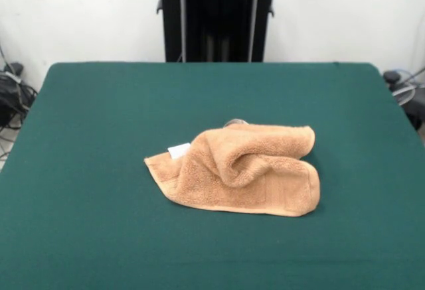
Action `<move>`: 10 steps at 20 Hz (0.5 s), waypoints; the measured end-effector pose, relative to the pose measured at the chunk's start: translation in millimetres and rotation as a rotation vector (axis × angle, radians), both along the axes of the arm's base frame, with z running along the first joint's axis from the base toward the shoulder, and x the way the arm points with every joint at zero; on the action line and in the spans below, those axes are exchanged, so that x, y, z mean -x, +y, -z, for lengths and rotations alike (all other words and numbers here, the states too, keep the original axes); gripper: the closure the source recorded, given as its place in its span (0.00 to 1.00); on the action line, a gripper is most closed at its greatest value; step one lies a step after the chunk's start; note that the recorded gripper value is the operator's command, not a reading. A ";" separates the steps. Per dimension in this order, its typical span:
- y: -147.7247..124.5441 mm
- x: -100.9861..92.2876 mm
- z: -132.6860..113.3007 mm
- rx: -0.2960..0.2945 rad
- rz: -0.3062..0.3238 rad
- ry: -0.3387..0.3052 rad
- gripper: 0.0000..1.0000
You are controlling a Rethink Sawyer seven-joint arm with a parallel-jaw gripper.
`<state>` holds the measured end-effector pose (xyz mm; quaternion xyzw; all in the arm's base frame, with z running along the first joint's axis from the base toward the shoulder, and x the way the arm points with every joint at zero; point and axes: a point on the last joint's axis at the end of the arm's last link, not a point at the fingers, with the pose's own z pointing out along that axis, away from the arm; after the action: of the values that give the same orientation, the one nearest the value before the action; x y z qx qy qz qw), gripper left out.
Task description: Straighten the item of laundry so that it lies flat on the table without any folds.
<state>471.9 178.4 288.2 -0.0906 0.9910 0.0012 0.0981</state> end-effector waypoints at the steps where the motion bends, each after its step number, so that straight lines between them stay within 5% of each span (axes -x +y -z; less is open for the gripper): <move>1: 0.4 2.2 -3.0 0.000 -0.001 0.008 0.00; 10: -5.5 36.5 -48.1 -0.004 0.008 0.143 0.00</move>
<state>435.3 172.9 336.4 -0.0861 0.9959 0.0093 0.0275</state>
